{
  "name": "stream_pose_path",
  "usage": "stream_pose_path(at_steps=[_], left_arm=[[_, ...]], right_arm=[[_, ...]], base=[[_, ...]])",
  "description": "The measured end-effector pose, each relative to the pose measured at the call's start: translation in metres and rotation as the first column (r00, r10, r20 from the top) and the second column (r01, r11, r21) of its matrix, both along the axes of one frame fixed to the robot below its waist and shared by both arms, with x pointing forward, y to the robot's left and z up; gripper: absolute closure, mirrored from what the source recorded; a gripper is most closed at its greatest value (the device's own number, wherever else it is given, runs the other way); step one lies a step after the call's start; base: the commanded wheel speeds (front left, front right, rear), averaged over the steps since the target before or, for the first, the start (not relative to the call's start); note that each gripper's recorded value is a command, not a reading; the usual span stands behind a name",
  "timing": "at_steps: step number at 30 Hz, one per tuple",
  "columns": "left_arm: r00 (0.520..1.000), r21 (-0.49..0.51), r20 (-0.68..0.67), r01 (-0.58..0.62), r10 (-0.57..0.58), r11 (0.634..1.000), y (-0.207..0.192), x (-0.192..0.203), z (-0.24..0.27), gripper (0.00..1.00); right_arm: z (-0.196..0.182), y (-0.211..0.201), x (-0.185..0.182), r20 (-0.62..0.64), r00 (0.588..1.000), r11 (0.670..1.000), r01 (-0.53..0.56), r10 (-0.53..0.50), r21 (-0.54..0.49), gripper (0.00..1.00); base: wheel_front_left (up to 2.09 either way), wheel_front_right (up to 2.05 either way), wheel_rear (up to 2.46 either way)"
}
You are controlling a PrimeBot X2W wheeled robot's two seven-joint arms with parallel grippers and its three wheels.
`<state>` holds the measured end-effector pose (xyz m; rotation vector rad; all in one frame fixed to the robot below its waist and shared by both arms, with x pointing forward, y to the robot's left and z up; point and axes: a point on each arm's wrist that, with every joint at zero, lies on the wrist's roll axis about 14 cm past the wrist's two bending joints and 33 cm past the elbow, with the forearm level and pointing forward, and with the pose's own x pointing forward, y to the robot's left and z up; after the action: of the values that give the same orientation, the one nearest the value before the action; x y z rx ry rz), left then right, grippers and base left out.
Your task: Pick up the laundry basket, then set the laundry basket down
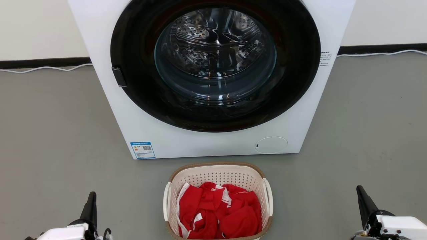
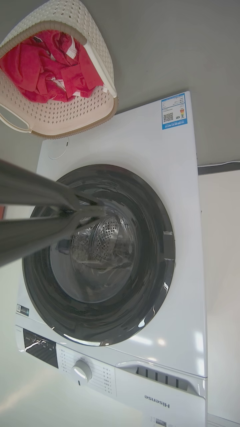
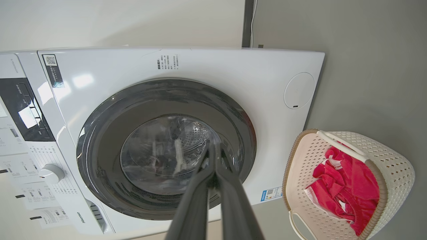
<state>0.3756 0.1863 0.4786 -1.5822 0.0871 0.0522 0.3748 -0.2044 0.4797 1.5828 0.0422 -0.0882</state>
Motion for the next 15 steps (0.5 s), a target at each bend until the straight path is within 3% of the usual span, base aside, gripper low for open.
stream_pose_path(at_steps=[15], left_arm=[[1.000,0.000,0.000,0.000,0.000,1.000,0.0000,0.0000,0.0000,1.00]], right_arm=[[0.0000,0.0000,0.0000,0.000,1.000,1.000,0.000,0.000,0.000,1.00]], base=[[0.00,0.00,0.00]])
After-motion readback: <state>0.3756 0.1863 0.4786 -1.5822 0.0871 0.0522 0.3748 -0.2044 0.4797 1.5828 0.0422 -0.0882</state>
